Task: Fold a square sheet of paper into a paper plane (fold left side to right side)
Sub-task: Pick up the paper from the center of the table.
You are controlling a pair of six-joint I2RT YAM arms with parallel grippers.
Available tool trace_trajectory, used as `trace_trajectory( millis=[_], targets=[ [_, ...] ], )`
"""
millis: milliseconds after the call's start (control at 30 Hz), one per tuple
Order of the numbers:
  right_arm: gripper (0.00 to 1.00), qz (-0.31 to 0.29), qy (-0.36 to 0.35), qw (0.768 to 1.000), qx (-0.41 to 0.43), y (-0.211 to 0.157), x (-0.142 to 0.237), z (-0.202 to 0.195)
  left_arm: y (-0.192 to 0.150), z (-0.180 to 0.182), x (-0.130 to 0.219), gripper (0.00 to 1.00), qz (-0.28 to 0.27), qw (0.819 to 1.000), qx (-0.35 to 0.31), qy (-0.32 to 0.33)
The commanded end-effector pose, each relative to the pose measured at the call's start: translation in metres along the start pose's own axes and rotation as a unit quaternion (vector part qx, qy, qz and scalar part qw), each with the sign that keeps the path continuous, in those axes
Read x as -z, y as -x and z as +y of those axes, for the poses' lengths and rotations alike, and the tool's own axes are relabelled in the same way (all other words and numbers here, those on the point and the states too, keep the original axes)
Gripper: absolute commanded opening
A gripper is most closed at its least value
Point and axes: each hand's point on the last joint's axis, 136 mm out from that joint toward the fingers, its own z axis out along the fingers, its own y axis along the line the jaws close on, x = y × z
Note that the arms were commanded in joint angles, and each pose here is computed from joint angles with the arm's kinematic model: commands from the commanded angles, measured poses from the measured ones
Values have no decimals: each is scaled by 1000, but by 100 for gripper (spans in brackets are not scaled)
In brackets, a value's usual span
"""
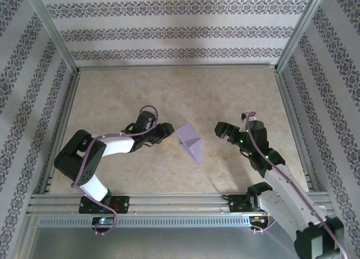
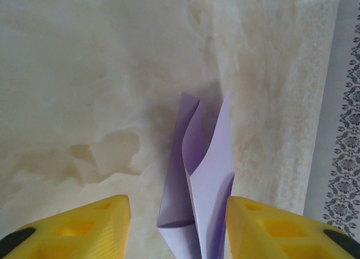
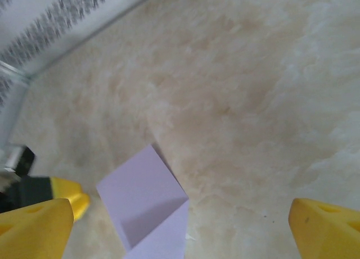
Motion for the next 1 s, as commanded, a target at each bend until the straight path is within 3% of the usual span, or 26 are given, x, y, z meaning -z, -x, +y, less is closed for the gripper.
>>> trace_trajectory(
  millis=[0, 367, 600, 767, 867, 967],
  targets=[
    [98, -9, 51, 997, -55, 2, 7, 6, 4, -35, -11, 48, -2, 998, -4, -59],
    [98, -15, 53, 995, -82, -1, 13, -3, -10, -32, -47, 42, 37, 998, -4, -54],
    [98, -7, 66, 993, -98, -1, 8, -2, -9, -38, -50, 16, 39, 997, -18, -70],
    [96, 17, 114, 988, -104, -2, 2, 12, -3, -55, -30, 0, 32, 992, -68, -102],
    [94, 50, 161, 982, -82, -9, -2, 28, 3, -83, -4, 0, 21, 979, -112, -168],
    [93, 85, 220, 970, -60, -14, -3, 48, 5, -118, 32, 0, 10, 954, -159, -255]
  ],
)
